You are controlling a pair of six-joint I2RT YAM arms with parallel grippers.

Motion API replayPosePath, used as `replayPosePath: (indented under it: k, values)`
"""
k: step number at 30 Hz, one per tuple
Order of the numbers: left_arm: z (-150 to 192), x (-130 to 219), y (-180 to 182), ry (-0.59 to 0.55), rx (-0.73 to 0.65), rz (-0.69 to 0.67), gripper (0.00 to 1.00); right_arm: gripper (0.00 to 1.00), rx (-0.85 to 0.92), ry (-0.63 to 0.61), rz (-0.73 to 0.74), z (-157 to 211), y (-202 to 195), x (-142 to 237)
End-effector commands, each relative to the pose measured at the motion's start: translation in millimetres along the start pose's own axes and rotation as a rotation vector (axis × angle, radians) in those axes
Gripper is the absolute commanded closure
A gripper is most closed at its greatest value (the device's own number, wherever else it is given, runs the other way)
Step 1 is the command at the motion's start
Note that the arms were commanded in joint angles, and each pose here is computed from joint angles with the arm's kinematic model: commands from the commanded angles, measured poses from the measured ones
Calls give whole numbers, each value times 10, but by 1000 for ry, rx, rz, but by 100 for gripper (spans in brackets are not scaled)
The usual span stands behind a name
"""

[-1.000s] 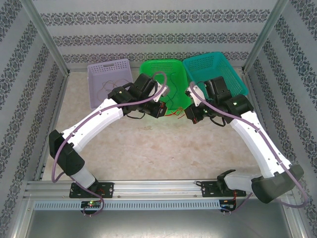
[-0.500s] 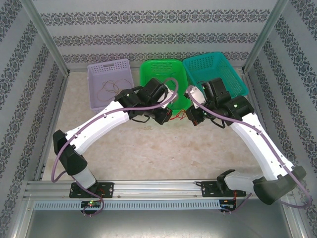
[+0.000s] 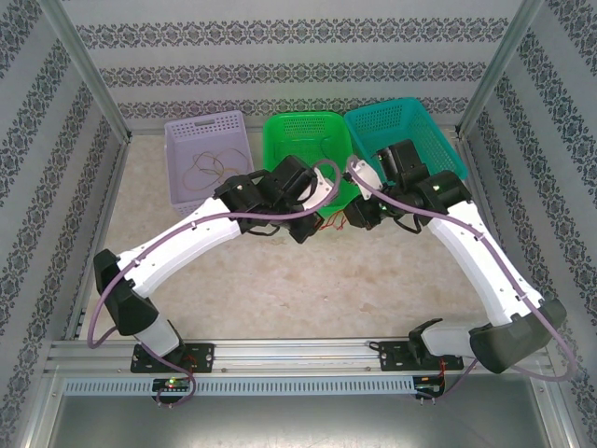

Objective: Untangle the cables

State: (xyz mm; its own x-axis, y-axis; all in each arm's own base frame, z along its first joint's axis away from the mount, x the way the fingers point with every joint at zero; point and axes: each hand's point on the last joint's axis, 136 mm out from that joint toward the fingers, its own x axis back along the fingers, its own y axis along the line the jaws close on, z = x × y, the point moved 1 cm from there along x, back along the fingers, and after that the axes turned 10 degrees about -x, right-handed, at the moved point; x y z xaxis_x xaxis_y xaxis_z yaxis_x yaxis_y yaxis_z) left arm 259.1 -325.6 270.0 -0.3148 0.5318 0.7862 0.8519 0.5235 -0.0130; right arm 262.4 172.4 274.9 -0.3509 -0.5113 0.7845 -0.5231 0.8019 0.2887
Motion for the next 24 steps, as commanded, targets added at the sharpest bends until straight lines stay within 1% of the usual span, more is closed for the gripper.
replayPosePath:
  k: [1, 3, 5, 8, 10, 12, 16, 18, 20, 24]
  values:
    - [29, 123, 81, 10, 106, -24, 100, 65, -163, -84, -14, -141, -78, 134]
    - [22, 133, 227, 21, 221, -70, 100, 60, -313, -148, -17, -164, -142, 292]
    - [-32, 131, 301, -23, 304, -111, 100, 59, -506, -220, -63, -165, -167, 458]
    - [-80, 92, 361, -99, 421, -134, 100, 57, -758, -307, -207, -170, -47, 603]
    - [-81, 67, 435, -118, 497, -173, 100, 58, -947, -334, -274, -95, -14, 606]
    - [-124, 78, 473, -153, 550, -186, 100, 59, -1135, -346, -310, 35, -53, 536]
    - [-227, 86, 484, -213, 607, -171, 100, 60, -1472, -406, -451, 112, -84, 365]
    - [-253, 75, 465, -223, 617, -153, 100, 60, -1559, -442, -490, 68, -66, 319]
    - [-278, 60, 438, -231, 628, -132, 100, 59, -1630, -458, -490, 39, -52, 260]
    - [-293, 23, 417, -240, 651, -108, 100, 59, -1742, -492, -535, -78, -33, 129]
